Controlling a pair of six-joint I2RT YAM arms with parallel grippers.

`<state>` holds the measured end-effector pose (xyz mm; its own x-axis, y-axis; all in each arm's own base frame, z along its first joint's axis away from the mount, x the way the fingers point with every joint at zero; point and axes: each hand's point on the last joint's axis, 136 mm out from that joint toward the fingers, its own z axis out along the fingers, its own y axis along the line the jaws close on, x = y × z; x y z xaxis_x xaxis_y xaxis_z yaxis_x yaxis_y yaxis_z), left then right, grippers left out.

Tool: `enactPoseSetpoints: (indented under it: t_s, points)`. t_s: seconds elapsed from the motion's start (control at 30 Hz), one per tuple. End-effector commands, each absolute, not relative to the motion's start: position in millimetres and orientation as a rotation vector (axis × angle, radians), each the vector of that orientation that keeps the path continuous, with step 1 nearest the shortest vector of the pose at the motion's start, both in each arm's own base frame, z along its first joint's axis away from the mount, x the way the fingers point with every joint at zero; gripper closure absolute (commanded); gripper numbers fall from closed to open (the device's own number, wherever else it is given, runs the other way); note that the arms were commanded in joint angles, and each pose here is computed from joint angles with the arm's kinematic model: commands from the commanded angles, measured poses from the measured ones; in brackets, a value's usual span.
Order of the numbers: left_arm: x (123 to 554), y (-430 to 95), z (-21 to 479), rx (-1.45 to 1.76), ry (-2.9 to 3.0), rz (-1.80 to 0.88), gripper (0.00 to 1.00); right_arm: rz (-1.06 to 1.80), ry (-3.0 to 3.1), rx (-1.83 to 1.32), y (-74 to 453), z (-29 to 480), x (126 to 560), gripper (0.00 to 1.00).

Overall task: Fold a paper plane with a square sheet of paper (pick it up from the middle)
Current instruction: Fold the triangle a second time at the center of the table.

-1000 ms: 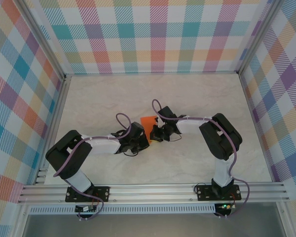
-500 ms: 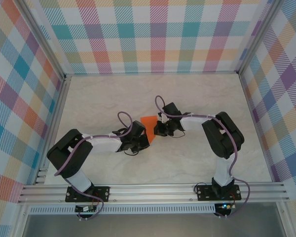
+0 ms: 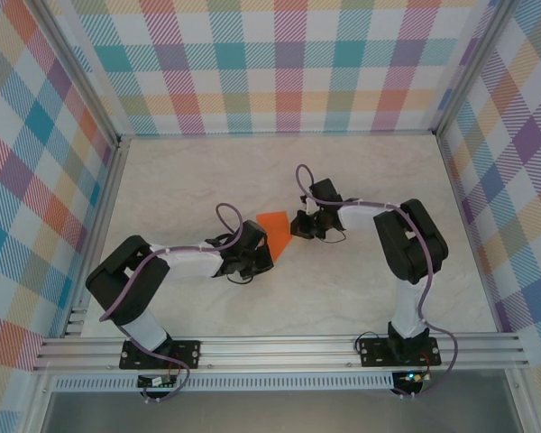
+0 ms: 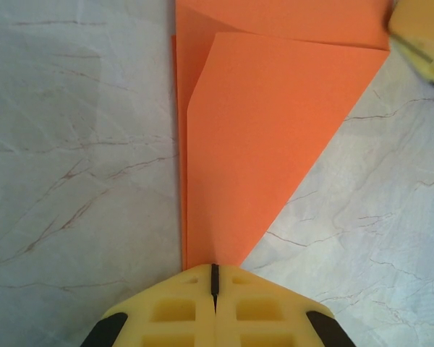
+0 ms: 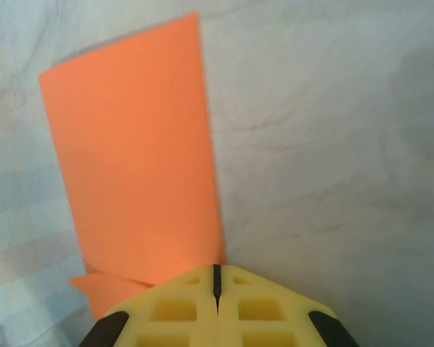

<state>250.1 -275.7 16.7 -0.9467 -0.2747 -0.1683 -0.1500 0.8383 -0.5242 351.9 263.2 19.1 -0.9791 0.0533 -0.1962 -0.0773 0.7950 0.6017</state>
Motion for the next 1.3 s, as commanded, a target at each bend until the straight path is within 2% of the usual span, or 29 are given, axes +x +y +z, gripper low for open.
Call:
enactPoseSetpoints:
  t_s: [0.0,0.13,0.27,0.37,0.53,0.87,1.03,1.27]
  points:
    - [206.2,-230.6,-17.1,-0.312,2.991,-0.475,0.95,0.869,2.692,-0.020,249.5,45.9,370.3,0.94]
    - [217.7,-238.2,11.0,-0.226,2.913,-0.539,0.89,0.841,2.650,0.011,239.9,68.9,364.3,0.85]
    - [224.9,-237.4,38.7,-0.171,2.848,-0.555,0.77,0.834,2.648,0.074,228.8,75.2,348.2,0.61]
    - [236.8,-239.1,56.5,-0.151,2.776,-0.562,0.65,0.895,2.669,0.100,229.7,73.9,332.6,0.50]
    - [260.2,-247.6,67.1,-0.151,2.686,-0.582,0.61,1.047,2.709,0.181,237.9,68.5,312.3,0.36]
    - [299.8,-256.9,58.9,-0.230,2.631,-0.554,0.67,1.177,2.778,0.248,255.0,54.0,295.6,0.34]
    - [304.1,-249.1,45.1,-0.250,2.654,-0.481,0.76,1.188,2.807,0.227,263.0,49.1,291.5,0.35]
    - [303.1,-238.7,39.9,-0.287,2.656,-0.474,0.77,1.231,2.840,0.174,277.9,45.8,288.4,0.36]
